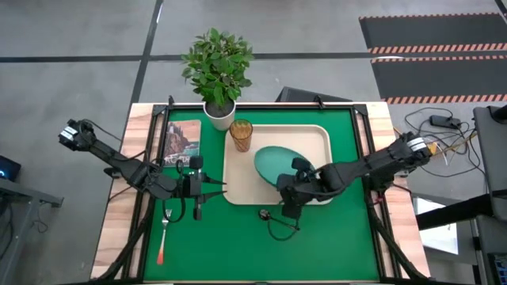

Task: Pick and place plate/cup/fork/spoon on tray
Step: Put the blue plate on the white serving tray

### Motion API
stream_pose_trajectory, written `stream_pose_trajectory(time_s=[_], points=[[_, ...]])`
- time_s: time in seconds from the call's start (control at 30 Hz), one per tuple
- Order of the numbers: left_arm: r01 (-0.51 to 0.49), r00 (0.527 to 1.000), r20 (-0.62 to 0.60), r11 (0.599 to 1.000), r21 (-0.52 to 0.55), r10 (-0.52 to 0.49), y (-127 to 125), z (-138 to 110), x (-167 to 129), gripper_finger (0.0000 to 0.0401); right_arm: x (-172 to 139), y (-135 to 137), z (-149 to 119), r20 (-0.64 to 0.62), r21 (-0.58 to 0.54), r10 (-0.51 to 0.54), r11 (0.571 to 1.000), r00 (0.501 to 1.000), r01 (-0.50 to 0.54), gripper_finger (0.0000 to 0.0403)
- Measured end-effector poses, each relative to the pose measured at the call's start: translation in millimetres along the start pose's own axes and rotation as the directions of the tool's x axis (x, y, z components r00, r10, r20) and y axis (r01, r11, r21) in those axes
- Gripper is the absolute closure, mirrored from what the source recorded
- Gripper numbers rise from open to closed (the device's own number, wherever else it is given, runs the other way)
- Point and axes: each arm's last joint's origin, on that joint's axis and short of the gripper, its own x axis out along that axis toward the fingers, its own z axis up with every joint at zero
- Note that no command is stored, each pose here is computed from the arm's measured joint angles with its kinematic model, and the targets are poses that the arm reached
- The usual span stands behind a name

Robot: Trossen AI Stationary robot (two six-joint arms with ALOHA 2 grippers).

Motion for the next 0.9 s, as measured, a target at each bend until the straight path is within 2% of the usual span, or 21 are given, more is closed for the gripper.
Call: stream_pose_trajectory(time_s=[0.57,0.9], points=[[0.001,1.0,-0.003,1.0,0.0,-0.001,-0.1,-0.3,-0.1,0.0318,82.3,1.3,-3.0,-0.188,-0.164,-0.123,0.982,0.974,0.092,0.0394],[0.001,1.0,-0.003,1.0,-0.001,-0.001,-0.1,-0.4,0.0,0.0318,114.8,0.8,-8.2,-0.255,-0.195,-0.161,0.974,0.953,0.113,0.0394]])
